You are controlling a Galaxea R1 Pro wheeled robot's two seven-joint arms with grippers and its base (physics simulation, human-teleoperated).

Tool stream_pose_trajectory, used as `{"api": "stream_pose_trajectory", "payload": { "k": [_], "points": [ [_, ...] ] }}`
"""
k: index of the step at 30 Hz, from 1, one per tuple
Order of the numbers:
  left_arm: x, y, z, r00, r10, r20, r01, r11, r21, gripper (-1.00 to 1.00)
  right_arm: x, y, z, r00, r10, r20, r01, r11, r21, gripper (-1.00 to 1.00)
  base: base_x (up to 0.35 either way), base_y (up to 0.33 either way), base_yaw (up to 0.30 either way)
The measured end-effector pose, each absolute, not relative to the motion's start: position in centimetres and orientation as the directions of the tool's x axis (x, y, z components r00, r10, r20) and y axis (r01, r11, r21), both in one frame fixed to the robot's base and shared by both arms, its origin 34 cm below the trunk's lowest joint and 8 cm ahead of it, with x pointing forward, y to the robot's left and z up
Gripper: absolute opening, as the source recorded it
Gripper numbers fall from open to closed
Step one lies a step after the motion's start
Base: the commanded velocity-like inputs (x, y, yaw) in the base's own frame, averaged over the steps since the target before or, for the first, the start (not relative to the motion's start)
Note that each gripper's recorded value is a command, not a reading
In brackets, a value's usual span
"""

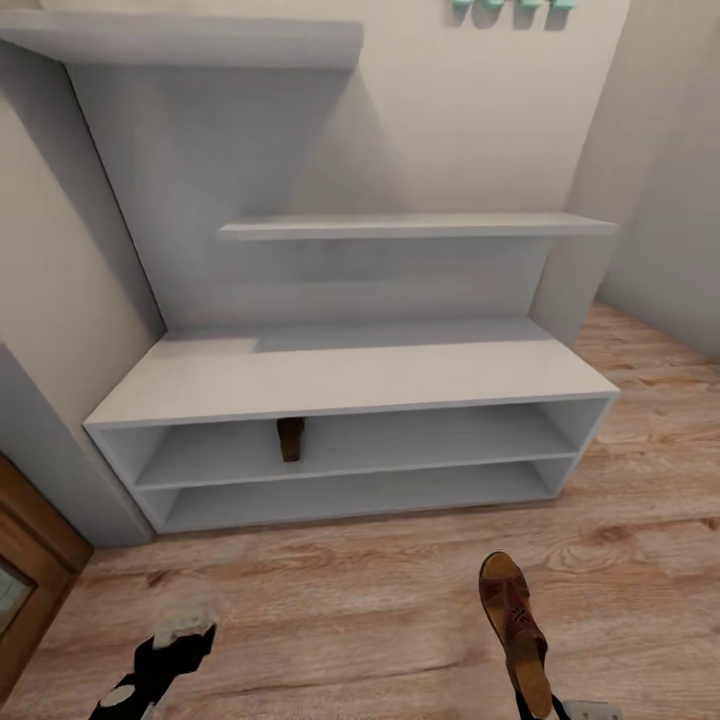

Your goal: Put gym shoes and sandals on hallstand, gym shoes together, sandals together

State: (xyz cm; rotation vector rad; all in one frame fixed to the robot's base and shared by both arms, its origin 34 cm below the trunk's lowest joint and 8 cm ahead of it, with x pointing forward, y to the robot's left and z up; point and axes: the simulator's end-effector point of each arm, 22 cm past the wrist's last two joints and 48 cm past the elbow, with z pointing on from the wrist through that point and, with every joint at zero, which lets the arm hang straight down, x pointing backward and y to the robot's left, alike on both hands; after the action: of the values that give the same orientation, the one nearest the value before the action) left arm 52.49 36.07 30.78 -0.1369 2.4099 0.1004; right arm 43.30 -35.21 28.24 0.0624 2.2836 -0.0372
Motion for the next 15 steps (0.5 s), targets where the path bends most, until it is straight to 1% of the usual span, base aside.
{"api": "stream_pose_trajectory", "payload": {
  "k": [4,10,12,15],
  "points": [
    [48.0,37.6,29.7,-0.732,-0.087,-0.676,-0.142,0.990,0.026,1.00,43.3,-35.2,28.2,-0.654,0.033,-0.756,0.058,0.998,-0.006,-1.00,-0.184,0.270,0.000],
    [46.2,37.1,29.3,-0.735,-0.090,-0.672,-0.120,0.993,-0.002,1.00,43.3,-35.2,28.2,-0.653,0.033,-0.756,0.057,0.998,-0.006,-1.00,-0.154,0.280,0.000],
    [45.9,36.9,29.2,-0.736,-0.089,-0.672,-0.107,0.994,-0.014,1.00,43.3,-35.2,28.3,-0.653,0.033,-0.757,0.058,0.998,-0.006,-1.00,-0.105,0.290,0.000],
    [45.6,38.2,29.5,-0.735,-0.083,-0.673,-0.104,0.995,-0.009,1.00,43.4,-35.2,28.3,-0.651,0.035,-0.758,0.060,0.998,-0.006,-1.00,-0.012,0.302,0.000]
  ]
}}
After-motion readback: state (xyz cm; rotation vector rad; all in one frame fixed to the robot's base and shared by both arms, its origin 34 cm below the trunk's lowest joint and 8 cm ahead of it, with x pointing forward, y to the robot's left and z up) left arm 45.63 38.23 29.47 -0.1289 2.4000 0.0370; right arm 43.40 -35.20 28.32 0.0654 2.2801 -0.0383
